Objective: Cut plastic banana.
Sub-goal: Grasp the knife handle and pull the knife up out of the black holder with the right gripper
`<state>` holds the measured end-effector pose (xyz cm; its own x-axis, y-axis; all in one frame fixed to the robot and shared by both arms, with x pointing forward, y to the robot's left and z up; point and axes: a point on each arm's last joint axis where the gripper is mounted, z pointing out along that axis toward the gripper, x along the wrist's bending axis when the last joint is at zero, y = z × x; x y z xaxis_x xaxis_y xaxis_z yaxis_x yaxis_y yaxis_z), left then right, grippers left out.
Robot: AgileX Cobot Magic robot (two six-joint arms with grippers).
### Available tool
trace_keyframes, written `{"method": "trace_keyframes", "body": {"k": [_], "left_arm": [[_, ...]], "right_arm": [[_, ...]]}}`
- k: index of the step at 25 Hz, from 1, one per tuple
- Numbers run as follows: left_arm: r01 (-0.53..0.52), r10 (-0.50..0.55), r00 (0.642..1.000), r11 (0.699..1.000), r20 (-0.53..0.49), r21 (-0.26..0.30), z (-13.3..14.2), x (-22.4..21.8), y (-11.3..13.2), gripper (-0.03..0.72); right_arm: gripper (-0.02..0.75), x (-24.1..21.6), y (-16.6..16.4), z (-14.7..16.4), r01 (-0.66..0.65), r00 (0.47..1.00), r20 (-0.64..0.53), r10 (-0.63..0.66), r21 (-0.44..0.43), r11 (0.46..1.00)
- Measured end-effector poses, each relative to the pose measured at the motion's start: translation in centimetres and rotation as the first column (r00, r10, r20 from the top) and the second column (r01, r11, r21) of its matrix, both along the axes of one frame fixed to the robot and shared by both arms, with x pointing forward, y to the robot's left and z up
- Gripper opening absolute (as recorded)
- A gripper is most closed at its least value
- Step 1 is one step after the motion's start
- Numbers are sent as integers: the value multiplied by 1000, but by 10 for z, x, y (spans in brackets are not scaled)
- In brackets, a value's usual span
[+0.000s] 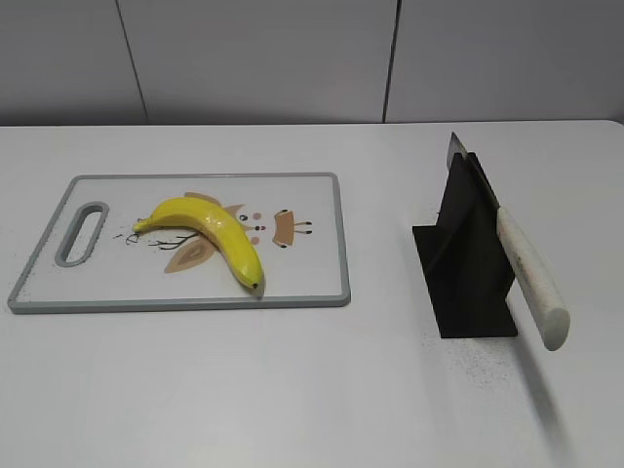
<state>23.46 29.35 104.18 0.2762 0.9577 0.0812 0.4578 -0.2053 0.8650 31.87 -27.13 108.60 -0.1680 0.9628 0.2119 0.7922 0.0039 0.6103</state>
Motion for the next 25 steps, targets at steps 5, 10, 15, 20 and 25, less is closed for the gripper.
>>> {"method": "trace_keyframes", "body": {"k": [5,10,15,20,25], "left_arm": [[0,0,1000,1000,0,0,0,0,0,461],[0,0,1000,1000,0,0,0,0,0,461],[0,0,1000,1000,0,0,0,0,0,461],[0,0,1000,1000,0,0,0,0,0,461],[0,0,1000,1000,0,0,0,0,0,461]], "right_arm": [[489,33,11,8,-28,982,-183,40,68,997],[483,77,18,15,-31,955,-290,53,80,996],[444,119,28,13,-52,932,-356,76,77,996],[407,144,58,-3,-135,889,-441,126,11,991],[403,162,75,-34,-122,842,-538,43,-112,986]]}}
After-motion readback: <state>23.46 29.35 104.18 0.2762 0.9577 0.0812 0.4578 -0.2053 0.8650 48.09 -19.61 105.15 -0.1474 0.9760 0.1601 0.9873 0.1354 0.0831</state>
